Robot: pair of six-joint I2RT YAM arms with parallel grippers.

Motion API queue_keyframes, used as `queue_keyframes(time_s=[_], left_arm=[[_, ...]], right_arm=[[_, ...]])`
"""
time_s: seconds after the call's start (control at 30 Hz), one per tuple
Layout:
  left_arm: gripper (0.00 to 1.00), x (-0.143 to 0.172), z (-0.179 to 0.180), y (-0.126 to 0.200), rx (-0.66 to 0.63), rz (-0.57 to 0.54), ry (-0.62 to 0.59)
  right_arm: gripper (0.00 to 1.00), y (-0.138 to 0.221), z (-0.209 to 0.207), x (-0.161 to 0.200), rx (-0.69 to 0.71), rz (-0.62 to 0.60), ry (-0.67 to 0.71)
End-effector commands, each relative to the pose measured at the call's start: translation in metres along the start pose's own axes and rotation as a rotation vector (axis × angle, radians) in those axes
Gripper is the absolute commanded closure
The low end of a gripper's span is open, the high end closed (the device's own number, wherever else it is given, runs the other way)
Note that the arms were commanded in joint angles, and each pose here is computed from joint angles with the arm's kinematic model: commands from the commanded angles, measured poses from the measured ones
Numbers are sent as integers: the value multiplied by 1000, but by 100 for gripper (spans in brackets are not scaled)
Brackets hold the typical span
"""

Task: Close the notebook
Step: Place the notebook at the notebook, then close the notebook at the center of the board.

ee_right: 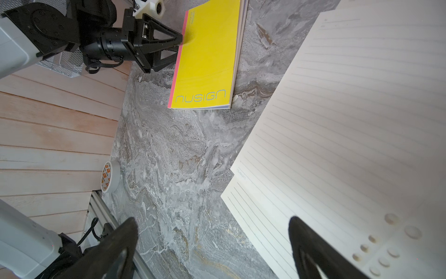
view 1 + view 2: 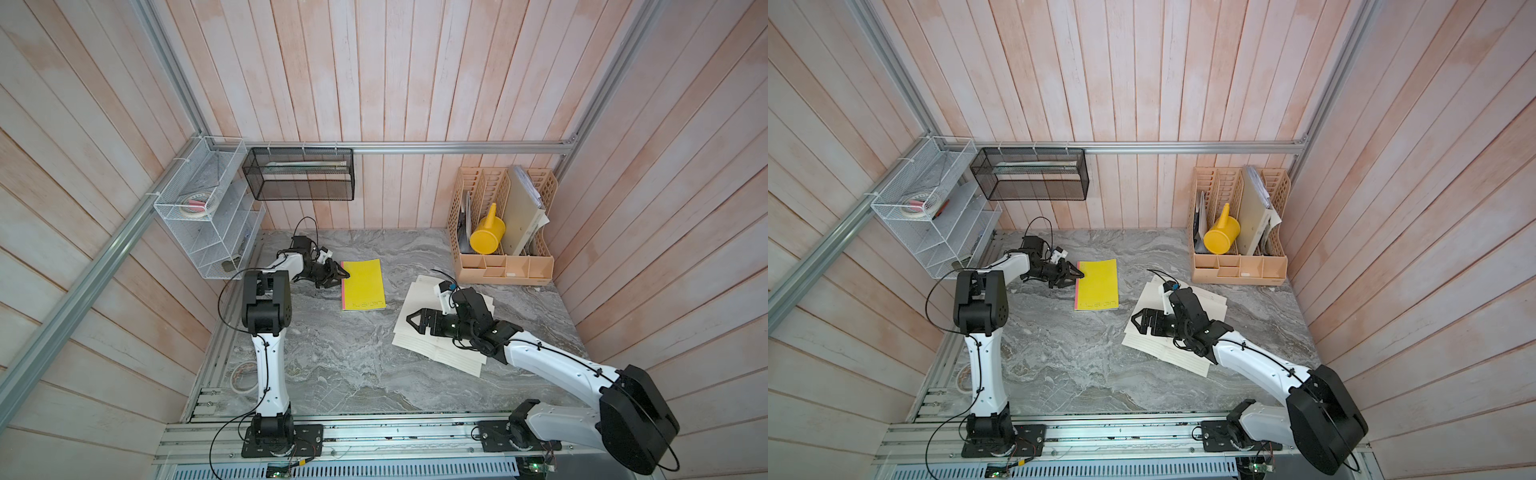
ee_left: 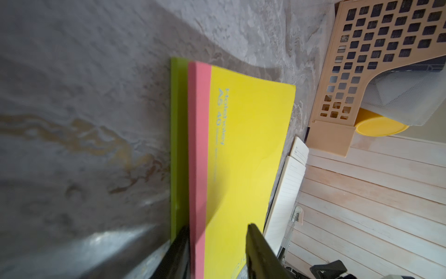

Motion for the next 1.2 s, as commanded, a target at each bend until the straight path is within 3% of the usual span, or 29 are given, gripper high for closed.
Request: queue_keyframes(time_s=[0.0, 0.2, 0.33, 0.43, 0.57, 0.83, 0.97, 1.17], left_arm=[[58, 0, -8, 21, -105, -40, -39], [57, -3, -21, 48, -267, -99, -66], [57, 10, -38, 74, -366, -193, -111], [54, 44, -74, 74, -272, -222, -217], [51, 103, -110, 46, -69, -101, -287], [51, 191, -126, 26, 292, 8, -200], [51, 221, -115, 18, 344, 16, -125], [52, 250, -98, -9, 325, 52, -53]], right_arm=[[2, -1, 2, 2, -16, 6, 2], [2, 0, 1, 3, -13, 8, 5], [2, 4, -2, 3, 20, -8, 7], [2, 10, -10, 2, 34, -18, -6], [2, 24, -26, -2, 55, -42, -38], [2, 62, -59, -5, 119, -113, -91], [2, 74, -79, 4, 133, -137, -137], [2, 76, -97, 17, 146, -132, -183]])
Point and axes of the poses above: each gripper's point midway between its finger pads, its own y axis back along the fingers, its own z axis along the line the jaws close on, x = y × z, the point moved 7 cm from there along y, back along the fingers, and after that the axes turned 3 degrees about y, right-handed, at the moved point
